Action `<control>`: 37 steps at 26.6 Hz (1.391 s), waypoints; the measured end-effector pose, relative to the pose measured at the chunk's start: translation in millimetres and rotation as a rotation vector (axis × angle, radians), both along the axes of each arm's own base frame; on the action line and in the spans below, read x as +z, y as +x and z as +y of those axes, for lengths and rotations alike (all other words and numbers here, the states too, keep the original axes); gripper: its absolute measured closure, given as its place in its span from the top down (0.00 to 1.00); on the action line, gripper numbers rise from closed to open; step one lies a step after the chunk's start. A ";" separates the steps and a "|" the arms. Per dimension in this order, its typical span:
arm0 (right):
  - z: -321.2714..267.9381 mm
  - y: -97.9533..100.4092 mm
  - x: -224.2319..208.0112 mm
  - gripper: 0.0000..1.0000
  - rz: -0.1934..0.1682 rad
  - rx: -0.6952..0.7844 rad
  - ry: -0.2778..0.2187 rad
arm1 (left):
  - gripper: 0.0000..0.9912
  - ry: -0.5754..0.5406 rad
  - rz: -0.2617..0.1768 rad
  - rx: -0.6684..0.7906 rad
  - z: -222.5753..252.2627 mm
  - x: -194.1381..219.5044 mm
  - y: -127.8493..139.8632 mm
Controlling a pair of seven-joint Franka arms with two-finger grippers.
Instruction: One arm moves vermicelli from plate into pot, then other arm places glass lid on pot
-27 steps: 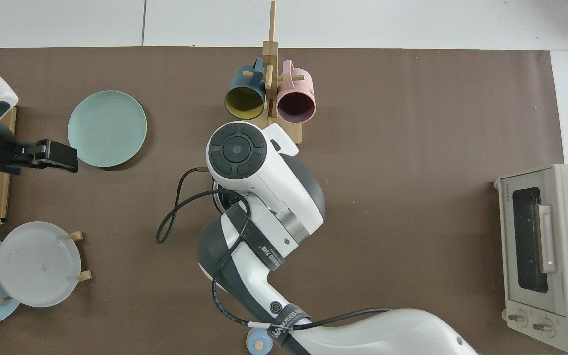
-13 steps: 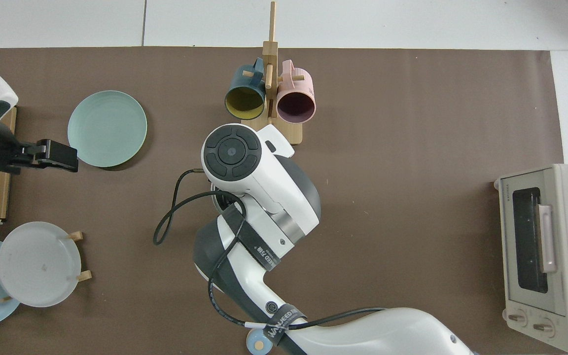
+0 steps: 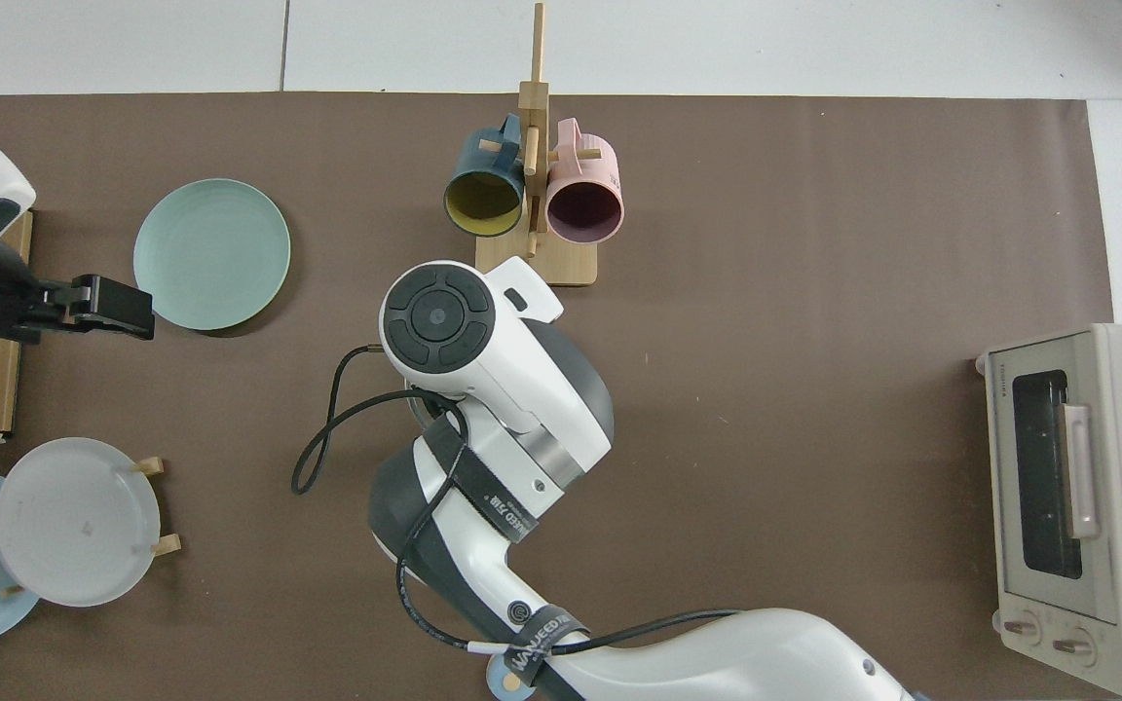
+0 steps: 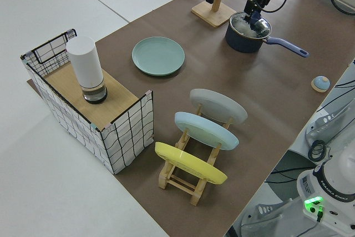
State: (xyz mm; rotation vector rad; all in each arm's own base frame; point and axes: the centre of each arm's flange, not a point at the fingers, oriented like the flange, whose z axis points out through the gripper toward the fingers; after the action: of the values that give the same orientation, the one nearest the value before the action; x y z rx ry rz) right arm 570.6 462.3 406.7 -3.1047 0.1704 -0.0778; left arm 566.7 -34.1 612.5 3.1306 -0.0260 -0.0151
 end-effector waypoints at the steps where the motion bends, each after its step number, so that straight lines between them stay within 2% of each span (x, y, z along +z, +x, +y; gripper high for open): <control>1: -0.6 0.5 0.0 0.66 -0.001 -0.001 -0.001 | 1.00 0.000 0.000 0.000 0.0 0.0 0.0; 37: -9.7 8.0 -0.4 0.66 -0.014 -0.012 -0.019 | 1.00 -0.001 -0.009 0.000 -0.1 0.6 1.0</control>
State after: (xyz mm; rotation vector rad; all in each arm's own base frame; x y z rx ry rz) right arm 578.6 452.6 406.2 -3.1211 0.1891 -0.1026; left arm 567.7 -34.1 613.0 3.1302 -0.0259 -0.0015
